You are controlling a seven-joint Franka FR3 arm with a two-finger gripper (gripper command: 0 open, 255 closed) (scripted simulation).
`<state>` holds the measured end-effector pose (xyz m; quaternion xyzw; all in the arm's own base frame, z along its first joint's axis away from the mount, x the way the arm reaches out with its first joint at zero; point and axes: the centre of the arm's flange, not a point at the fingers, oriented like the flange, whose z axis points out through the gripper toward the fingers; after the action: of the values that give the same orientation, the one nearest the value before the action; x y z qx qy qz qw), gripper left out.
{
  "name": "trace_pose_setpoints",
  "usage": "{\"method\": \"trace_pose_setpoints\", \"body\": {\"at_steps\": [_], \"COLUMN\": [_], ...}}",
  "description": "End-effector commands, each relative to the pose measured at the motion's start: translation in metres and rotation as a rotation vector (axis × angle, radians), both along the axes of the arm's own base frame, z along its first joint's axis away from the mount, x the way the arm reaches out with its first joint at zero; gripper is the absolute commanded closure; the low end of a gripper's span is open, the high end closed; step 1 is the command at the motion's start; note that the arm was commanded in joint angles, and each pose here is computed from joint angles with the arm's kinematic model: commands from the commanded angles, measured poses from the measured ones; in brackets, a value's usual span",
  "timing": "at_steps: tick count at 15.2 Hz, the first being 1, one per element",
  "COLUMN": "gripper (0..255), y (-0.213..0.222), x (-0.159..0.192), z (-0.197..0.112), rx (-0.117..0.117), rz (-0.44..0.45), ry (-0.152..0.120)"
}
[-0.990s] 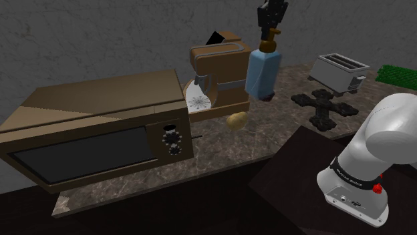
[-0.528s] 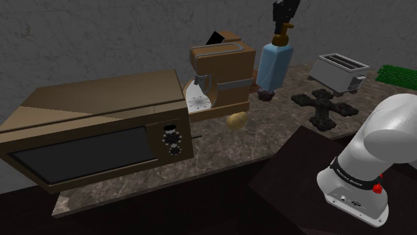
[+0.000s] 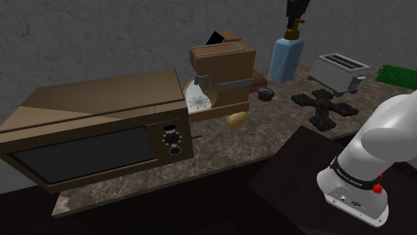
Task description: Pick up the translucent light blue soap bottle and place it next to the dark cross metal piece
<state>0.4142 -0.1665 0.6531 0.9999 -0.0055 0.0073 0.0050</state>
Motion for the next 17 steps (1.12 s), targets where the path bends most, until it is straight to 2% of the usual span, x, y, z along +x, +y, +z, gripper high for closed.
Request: {"method": "trace_pose_setpoints", "body": {"at_steps": [1,17], "gripper": [255,255], "y": [-0.028,-0.239], "x": [-0.002,-0.003], "z": [0.003,0.004], "rx": [0.0,0.0], "rz": [0.001,0.001], "ry": [0.0,0.0]}}
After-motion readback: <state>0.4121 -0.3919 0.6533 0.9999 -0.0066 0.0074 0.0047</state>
